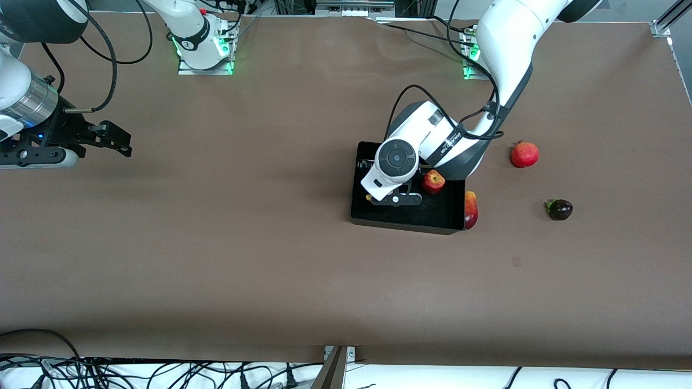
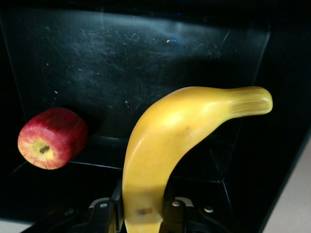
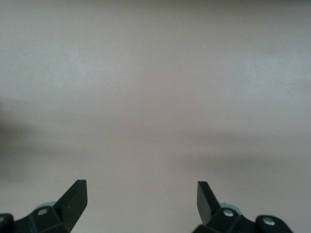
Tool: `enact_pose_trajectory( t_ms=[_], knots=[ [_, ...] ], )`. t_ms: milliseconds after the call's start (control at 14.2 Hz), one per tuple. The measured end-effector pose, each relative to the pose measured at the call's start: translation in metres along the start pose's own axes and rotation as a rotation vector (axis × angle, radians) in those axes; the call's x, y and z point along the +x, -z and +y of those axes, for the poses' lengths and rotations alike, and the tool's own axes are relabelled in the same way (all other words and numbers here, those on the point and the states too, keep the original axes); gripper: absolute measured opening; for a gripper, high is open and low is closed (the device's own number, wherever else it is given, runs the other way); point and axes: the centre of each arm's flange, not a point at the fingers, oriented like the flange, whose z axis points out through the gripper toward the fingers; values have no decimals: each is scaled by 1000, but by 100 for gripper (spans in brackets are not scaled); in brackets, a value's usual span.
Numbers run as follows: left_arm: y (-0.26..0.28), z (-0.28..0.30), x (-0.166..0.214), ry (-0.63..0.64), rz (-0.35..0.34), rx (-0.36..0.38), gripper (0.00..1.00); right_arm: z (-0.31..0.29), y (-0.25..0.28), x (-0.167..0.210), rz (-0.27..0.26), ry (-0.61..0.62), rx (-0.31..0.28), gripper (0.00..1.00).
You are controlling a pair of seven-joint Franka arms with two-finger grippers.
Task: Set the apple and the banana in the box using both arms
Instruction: 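Carry the banana over the box and lower it inside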
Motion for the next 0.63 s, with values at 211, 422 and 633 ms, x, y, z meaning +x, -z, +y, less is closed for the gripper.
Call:
enact_pose_trajectory(
  t_ms=[211, 422, 633],
  knots=[
    [-9, -7, 13, 16, 28, -6, 33, 0, 0, 0, 0, 0, 0, 100],
    [-30, -29, 42, 53, 67, 8, 33, 0, 0, 0, 0, 0, 0, 100],
    [-53, -35, 51, 65, 65, -1, 33, 0, 0, 0, 0, 0, 0, 100]
  ],
)
